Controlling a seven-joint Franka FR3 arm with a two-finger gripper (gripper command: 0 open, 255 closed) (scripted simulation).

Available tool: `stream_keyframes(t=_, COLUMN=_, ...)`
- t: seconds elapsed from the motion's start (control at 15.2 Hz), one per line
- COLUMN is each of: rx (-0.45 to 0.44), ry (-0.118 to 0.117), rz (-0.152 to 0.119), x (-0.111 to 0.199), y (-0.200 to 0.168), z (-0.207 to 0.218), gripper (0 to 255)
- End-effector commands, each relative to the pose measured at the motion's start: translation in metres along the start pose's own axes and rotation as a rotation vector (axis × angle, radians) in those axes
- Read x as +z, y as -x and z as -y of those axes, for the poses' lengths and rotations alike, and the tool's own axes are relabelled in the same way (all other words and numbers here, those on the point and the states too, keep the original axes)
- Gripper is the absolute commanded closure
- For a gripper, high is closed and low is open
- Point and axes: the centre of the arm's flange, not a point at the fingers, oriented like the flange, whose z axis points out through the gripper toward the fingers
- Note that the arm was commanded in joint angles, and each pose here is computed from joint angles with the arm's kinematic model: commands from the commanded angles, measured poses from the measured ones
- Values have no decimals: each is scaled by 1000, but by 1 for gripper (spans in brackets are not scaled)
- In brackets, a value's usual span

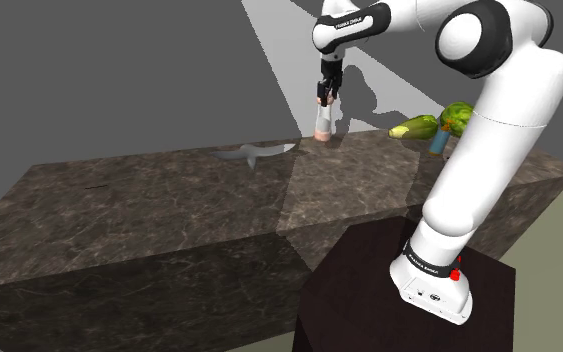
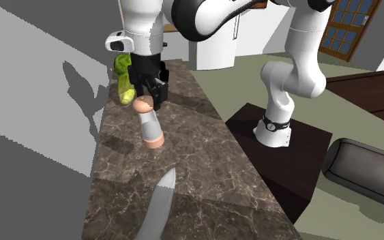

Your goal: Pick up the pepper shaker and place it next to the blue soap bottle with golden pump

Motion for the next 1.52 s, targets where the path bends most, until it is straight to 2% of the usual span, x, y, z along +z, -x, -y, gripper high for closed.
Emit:
stream_keyframes(t=0.0, rx=0, ry=0, rz=0, x=-11, y=1, z=-1, gripper=255)
stream_keyframes(t=1.45, rx=0, ry=0, rz=0, x=-126, y=2, z=-18, gripper=255)
